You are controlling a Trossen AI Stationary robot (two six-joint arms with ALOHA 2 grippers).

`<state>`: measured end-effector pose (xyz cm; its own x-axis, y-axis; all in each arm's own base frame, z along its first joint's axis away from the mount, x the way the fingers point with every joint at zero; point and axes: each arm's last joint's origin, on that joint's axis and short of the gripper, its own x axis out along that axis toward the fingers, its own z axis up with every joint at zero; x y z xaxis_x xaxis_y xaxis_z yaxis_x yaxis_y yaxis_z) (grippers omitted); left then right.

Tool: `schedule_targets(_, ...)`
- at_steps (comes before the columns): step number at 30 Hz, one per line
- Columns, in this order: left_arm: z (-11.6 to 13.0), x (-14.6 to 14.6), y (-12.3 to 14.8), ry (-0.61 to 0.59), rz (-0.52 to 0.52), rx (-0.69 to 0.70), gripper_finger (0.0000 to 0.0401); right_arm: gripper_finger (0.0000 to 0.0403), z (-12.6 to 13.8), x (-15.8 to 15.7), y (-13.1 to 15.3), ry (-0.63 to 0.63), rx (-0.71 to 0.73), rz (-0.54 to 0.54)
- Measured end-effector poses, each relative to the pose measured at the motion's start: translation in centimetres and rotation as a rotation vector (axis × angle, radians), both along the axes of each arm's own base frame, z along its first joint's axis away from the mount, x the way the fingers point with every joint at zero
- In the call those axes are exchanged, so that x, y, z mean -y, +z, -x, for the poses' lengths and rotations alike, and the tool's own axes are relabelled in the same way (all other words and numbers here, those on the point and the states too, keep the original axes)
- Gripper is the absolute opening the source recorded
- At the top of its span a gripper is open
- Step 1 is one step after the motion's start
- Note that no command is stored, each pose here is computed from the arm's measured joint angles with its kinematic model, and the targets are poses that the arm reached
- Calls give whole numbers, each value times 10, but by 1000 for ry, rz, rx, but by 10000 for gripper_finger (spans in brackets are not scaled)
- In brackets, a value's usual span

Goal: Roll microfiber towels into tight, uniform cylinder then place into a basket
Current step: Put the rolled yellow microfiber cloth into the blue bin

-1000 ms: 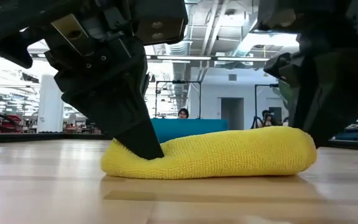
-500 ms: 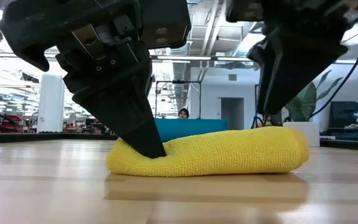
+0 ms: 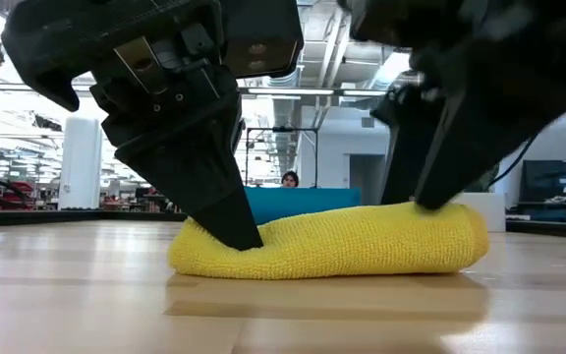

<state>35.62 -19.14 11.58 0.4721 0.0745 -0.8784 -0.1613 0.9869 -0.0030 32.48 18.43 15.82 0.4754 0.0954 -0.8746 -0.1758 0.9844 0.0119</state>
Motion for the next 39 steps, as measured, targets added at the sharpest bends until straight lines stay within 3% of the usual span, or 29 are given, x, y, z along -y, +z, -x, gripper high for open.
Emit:
schedule_targets(7, 0, 0, 0, -37, -16, -5, 18, 232, 5, 10, -22, -22, 38, -48)
schedule_targets(17, 0, 0, 0, -49, -2, -14, 18, 189, 13, 19, -38, -96, 39, -147)
schedule_targets(21, 0, 0, 0, -61, -13, -13, 18, 157, 10, 19, -44, -81, 23, -189)
schedule_targets(27, 1, -1, 6, -101, -38, -8, 18, 66, 0, 14, -58, -83, -6, -321)
schedule_targets(30, 2, -3, 12, -129, -48, -5, 18, 26, 0, 13, -59, -83, -8, -332)
schedule_targets(39, 7, -7, 32, -227, -97, 7, 18, 26, 8, 19, -32, -76, 60, -246)
